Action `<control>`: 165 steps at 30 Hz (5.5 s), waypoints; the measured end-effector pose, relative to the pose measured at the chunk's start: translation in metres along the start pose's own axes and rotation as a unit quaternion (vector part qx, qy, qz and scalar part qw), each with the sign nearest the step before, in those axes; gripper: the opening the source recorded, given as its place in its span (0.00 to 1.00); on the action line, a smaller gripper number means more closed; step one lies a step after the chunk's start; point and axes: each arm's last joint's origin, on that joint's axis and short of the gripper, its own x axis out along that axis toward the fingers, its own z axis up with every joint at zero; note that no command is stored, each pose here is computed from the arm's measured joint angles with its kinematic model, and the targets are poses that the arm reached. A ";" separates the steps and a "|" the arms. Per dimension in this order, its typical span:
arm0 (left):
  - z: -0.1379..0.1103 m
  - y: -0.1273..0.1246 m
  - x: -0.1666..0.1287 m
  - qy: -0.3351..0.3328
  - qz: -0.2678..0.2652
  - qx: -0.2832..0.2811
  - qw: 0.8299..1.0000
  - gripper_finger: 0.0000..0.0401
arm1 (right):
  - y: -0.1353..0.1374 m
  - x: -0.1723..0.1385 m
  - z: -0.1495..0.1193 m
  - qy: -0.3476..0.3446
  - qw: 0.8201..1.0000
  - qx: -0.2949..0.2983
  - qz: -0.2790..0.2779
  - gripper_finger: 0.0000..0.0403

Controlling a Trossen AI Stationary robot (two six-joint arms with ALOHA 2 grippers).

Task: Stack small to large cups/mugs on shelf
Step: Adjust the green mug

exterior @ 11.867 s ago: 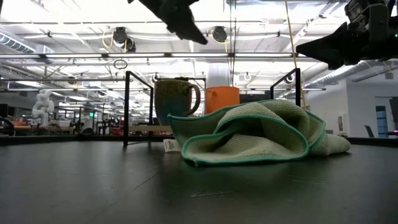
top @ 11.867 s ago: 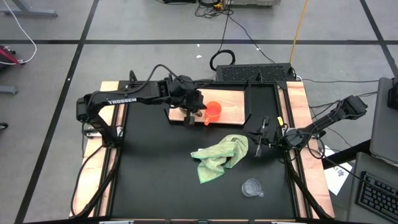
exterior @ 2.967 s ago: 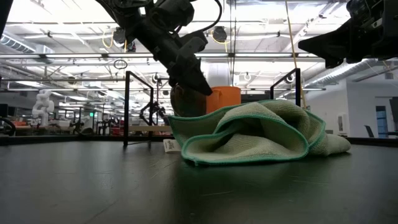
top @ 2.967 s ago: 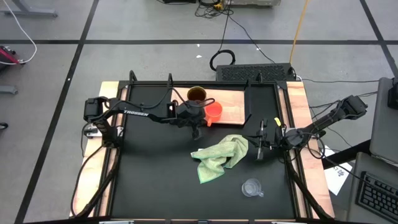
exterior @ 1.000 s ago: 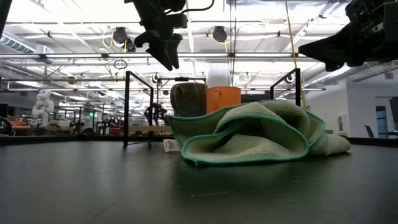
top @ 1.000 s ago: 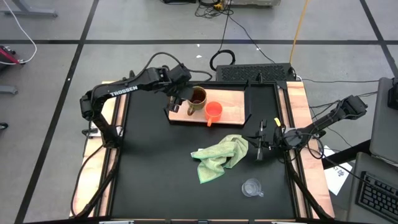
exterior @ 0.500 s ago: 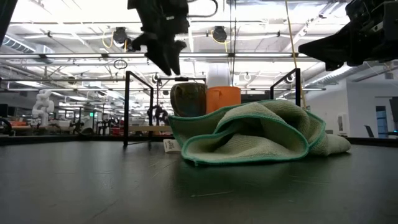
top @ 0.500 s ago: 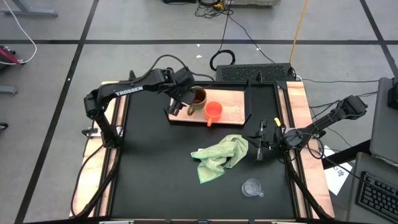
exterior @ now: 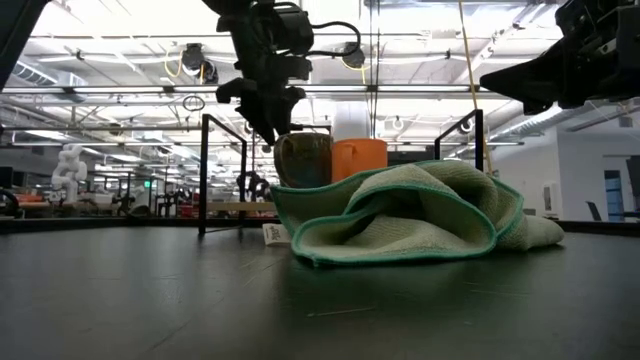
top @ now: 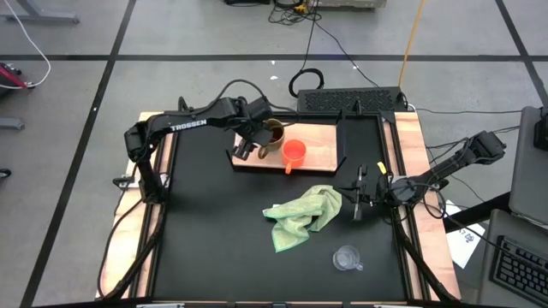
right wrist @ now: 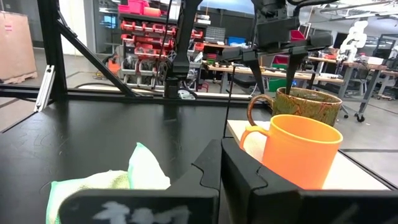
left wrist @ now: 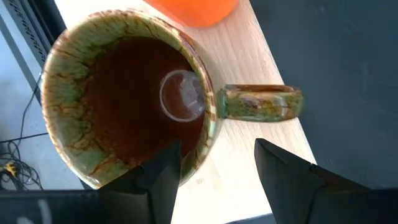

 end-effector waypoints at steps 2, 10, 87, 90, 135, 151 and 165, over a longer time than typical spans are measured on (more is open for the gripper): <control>0.001 0.001 0.001 -0.002 0.003 0.002 1.000 0.52 | 0.000 0.000 0.000 0.000 1.000 0.000 0.000 0.00; -0.004 0.006 0.005 0.003 0.006 0.004 1.000 0.41 | 0.000 0.000 0.000 0.000 1.000 0.000 0.000 0.00; -0.002 -0.022 -0.024 -0.019 -0.085 -0.033 0.996 0.05 | 0.000 0.000 0.003 -0.012 1.000 0.007 -0.001 0.00; -0.003 -0.022 -0.024 -0.018 -0.087 -0.035 0.995 0.05 | 0.000 0.000 0.003 -0.012 1.000 0.007 -0.001 0.00; 0.000 -0.026 -0.021 -0.007 -0.078 0.012 0.997 0.05 | 0.000 0.000 0.002 -0.009 1.000 0.007 -0.001 0.00; 0.000 -0.025 -0.019 -0.004 -0.070 0.010 0.997 0.05 | 0.000 0.000 0.002 -0.009 1.000 0.007 -0.001 0.00; 0.002 -0.027 -0.019 -0.022 -0.086 0.000 0.996 0.05 | 0.000 0.000 0.002 -0.009 1.000 0.009 -0.001 0.00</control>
